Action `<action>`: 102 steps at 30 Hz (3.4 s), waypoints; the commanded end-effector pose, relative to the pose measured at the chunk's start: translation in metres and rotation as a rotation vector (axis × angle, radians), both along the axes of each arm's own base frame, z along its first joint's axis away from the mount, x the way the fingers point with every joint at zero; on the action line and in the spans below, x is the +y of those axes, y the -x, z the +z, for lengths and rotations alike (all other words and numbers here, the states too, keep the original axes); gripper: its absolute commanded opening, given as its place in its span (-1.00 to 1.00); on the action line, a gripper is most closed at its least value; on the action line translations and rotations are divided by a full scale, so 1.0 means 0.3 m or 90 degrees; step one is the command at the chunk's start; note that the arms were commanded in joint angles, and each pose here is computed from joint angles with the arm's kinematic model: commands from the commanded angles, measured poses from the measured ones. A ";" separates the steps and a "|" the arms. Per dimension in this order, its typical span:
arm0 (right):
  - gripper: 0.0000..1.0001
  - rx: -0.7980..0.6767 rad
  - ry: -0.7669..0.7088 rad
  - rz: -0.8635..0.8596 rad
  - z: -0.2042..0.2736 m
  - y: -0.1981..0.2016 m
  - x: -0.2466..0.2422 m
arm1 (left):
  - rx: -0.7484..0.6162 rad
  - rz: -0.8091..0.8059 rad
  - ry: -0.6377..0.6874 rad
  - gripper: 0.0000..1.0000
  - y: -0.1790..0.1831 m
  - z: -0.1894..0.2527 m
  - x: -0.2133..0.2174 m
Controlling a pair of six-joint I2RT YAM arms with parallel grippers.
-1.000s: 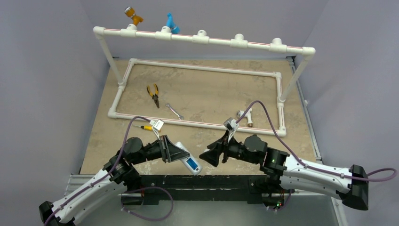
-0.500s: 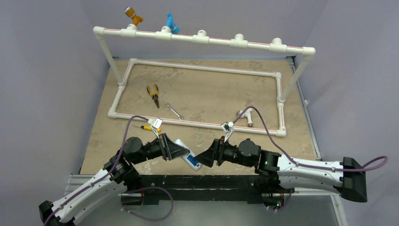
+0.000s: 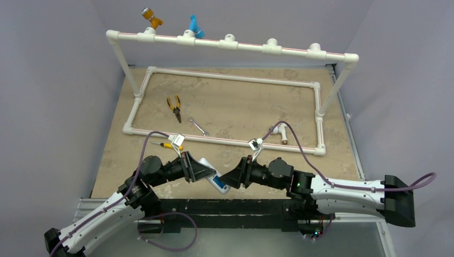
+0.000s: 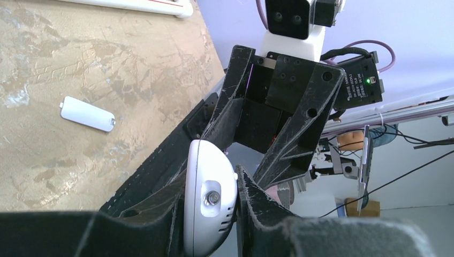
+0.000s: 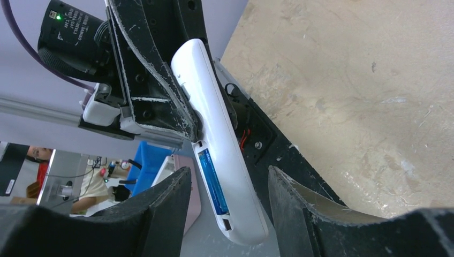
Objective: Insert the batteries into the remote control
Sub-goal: Load the battery into the remote control, then pick up the battery cover at the center of the board.
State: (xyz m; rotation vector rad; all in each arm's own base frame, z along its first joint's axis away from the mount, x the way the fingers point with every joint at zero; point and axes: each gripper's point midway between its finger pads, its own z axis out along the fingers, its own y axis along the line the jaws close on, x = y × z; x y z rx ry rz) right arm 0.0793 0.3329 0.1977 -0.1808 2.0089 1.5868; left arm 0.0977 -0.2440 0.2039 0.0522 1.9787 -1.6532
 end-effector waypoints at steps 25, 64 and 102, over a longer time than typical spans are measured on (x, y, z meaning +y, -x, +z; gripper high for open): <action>-0.85 -0.026 0.084 -0.035 -0.028 -0.036 0.009 | -0.054 -0.002 0.062 -1.00 0.006 0.138 0.003; 0.20 -0.281 0.606 0.001 -0.391 -0.175 -0.226 | 0.007 0.064 -0.054 -1.00 -0.017 -0.010 0.066; -0.09 -0.239 0.738 0.048 -0.585 -0.185 -0.192 | 0.005 0.051 -0.026 -1.00 -0.003 0.021 0.060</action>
